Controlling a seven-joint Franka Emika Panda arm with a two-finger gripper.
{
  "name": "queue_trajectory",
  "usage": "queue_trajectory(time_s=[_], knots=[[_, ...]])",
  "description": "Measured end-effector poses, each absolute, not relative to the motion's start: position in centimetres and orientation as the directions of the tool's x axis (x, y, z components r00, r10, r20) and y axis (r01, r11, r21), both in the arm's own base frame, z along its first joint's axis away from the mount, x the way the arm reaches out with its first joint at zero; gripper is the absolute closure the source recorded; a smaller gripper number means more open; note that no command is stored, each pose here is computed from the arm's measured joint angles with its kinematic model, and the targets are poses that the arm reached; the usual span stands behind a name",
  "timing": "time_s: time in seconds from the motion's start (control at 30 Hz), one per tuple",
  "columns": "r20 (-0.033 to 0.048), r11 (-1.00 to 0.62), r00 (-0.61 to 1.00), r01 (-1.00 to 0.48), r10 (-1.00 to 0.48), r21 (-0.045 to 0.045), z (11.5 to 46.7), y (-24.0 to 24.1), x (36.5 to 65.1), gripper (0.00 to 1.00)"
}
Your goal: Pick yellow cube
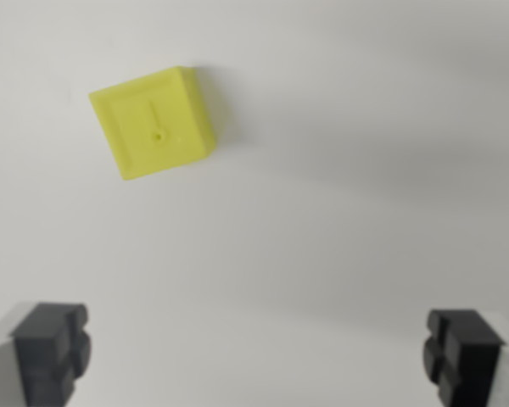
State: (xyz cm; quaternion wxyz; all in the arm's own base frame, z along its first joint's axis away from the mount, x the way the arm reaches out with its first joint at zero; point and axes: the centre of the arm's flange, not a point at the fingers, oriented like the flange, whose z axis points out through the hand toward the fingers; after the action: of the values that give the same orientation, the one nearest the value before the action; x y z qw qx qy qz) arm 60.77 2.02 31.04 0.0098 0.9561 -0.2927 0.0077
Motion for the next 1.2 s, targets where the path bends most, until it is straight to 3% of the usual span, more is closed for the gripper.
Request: queue_trajectory(time_s=[1.2], knots=[[0.0069,-0.916,0.917,-0.4,-0.4,0.0078,22.1,5.8,61.9,0.0]])
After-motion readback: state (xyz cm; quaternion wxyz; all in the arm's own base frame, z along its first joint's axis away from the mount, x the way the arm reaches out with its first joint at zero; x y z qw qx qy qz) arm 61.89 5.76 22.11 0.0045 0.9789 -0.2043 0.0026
